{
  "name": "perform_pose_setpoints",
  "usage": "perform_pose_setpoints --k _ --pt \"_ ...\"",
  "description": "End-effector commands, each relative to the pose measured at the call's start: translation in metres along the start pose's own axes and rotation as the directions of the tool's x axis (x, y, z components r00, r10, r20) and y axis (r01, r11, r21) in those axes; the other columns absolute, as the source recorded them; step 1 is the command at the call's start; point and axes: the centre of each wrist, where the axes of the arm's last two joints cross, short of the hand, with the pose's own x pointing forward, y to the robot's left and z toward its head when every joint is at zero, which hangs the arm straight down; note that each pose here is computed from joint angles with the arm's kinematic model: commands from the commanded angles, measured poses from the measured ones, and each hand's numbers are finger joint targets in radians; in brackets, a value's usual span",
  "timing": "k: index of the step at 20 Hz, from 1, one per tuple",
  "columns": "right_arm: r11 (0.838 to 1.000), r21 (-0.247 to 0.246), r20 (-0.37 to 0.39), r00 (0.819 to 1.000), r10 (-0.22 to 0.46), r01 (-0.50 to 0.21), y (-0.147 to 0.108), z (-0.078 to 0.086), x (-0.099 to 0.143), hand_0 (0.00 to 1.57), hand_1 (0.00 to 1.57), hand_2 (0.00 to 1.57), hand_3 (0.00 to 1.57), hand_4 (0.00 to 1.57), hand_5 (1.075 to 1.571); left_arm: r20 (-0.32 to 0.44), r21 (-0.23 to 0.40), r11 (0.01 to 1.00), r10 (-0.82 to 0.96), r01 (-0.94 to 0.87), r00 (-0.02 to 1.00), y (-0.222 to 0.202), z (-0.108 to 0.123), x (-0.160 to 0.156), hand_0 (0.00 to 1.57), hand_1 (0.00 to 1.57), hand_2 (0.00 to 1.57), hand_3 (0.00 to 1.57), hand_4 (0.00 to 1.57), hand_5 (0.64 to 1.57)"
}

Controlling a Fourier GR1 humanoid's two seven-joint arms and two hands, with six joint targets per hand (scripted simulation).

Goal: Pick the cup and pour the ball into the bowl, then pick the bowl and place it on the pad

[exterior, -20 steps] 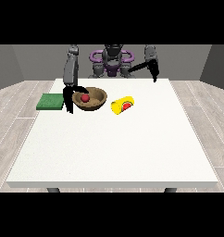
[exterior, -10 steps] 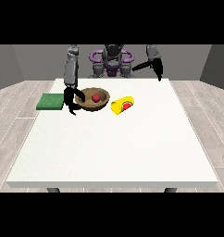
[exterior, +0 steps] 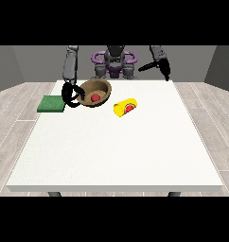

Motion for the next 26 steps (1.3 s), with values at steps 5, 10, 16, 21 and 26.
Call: perform_pose_setpoints --k 5,10,16,21,26 --pt "0.999 0.039 -0.048 0.998 -0.036 0.038 -0.021 -0.014 0.065 1.57 1.57 1.57 1.57 1.05 1.553 -0.002 0.062 0.998 -0.009 0.009 1.000 0.013 0.005 -0.014 0.00 0.00 0.00 0.00 0.00 1.570" --pt "0.999 0.004 -0.001 0.999 -0.040 0.040 -0.095 -0.001 0.062 1.57 1.57 1.57 1.57 1.06 1.564 -0.019 0.063 0.998 -0.020 0.021 1.000 0.009 0.009 -0.010 0.00 0.00 0.00 0.00 0.00 1.569" --pt "0.996 0.054 -0.004 0.998 -0.065 0.065 -0.099 0.003 0.060 1.57 1.57 1.57 1.57 1.07 1.557 -0.017 0.140 0.989 -0.051 0.053 0.999 0.025 0.022 -0.040 0.00 0.00 0.00 0.00 0.00 1.565" --pt "0.990 -0.009 0.074 0.988 -0.138 0.139 -0.135 0.010 0.061 1.57 1.57 1.57 1.57 1.06 1.562 0.076 0.106 0.994 -0.046 0.038 0.996 0.003 0.008 -0.019 0.00 0.00 0.00 0.00 0.00 1.565" --pt "0.987 -0.020 0.214 0.965 -0.151 0.159 -0.179 0.019 0.092 1.57 1.57 1.57 1.44 1.03 1.563 0.265 0.108 0.993 -0.066 0.038 0.962 -0.019 -0.016 0.033 0.00 0.00 0.00 0.00 0.00 1.564"
